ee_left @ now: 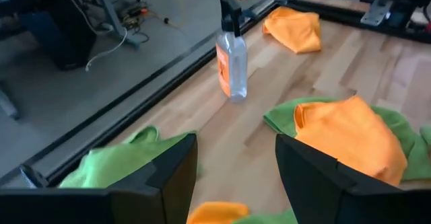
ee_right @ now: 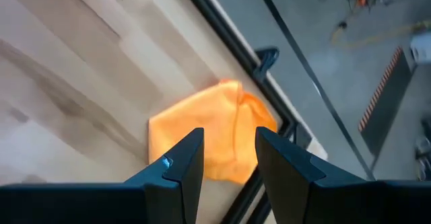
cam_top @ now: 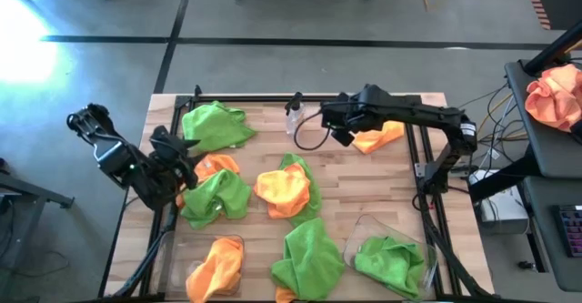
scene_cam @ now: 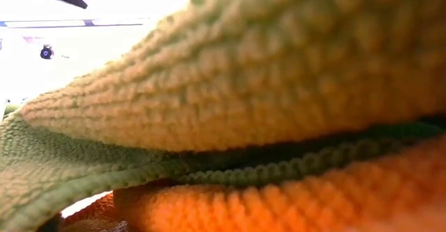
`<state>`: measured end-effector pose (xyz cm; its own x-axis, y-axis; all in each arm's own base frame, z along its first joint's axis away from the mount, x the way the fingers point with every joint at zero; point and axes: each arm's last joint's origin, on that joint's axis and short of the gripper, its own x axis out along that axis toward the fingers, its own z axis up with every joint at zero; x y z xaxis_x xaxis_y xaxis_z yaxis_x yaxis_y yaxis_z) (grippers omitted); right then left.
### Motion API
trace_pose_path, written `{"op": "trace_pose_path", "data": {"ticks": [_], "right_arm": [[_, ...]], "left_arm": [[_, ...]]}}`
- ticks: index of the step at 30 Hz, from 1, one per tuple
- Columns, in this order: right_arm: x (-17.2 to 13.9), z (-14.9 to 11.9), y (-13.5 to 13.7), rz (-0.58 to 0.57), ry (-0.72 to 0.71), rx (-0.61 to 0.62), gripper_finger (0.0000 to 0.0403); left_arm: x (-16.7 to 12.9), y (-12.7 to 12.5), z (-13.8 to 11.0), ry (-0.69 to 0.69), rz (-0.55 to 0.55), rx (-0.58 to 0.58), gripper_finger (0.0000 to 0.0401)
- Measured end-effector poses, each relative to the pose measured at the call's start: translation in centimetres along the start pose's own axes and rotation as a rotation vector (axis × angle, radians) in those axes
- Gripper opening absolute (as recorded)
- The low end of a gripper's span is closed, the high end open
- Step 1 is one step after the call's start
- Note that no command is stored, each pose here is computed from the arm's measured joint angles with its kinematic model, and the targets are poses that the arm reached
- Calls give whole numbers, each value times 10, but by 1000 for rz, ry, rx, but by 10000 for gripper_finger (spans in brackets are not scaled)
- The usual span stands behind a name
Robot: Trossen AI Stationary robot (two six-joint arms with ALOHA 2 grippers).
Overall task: Sort microfiber towel by color & place in baskets
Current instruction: Put the orange microfiber cloth into the left transparent bin
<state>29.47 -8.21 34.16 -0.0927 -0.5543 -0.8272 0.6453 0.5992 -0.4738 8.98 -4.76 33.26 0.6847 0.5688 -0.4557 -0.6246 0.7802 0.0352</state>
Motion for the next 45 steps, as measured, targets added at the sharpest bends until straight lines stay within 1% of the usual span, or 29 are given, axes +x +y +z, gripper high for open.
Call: {"op": "trace_pose_path", "data": {"ticks": [3, 5, 9, 14, 16, 21, 25, 29, 30, 34, 40, 42, 45], "right_arm": [[15, -7, 7, -26, 55, 6, 128], [23, -13, 12, -18, 105, 19, 128], [39, -24, 19, -37, 174, 14, 128], [52, -32, 23, -73, 218, -16, 128], [58, -34, 22, -86, 232, -39, 128], [78, -36, 20, -96, 253, -24, 128], [97, -40, 17, -55, 222, -5, 128], [115, -46, 8, 56, 219, 34, 128], [118, -47, 5, 68, 217, 46, 128], [125, -57, -13, 58, 228, 82, 128], [134, -72, -34, 65, 252, 140, 128], [140, -76, -39, 114, 274, 177, 128], [150, -81, -40, 201, 270, 208, 128]], "left_arm": [[-2, 5, 3, -44, -1, 0, 182], [-3, 8, 4, -69, 2, -5, 182], [-4, 13, 6, -92, 3, -27, 182], [-4, 16, 7, -103, -1, -52, 182], [-5, 16, 8, -131, 5, -68, 182], [-5, 15, 12, -231, 35, -105, 182], [-5, 14, 14, -253, 45, -128, 182], [-4, 15, 18, -257, 59, -161, 182], [-5, 16, 20, -259, 62, -172, 182], [-8, 18, 31, -271, 82, -180, 182], [-18, 23, 54, -295, 118, -139, 182], [-20, 24, 61, -296, 126, -122, 182], [-23, 24, 68, -297, 141, -93, 182]]}}
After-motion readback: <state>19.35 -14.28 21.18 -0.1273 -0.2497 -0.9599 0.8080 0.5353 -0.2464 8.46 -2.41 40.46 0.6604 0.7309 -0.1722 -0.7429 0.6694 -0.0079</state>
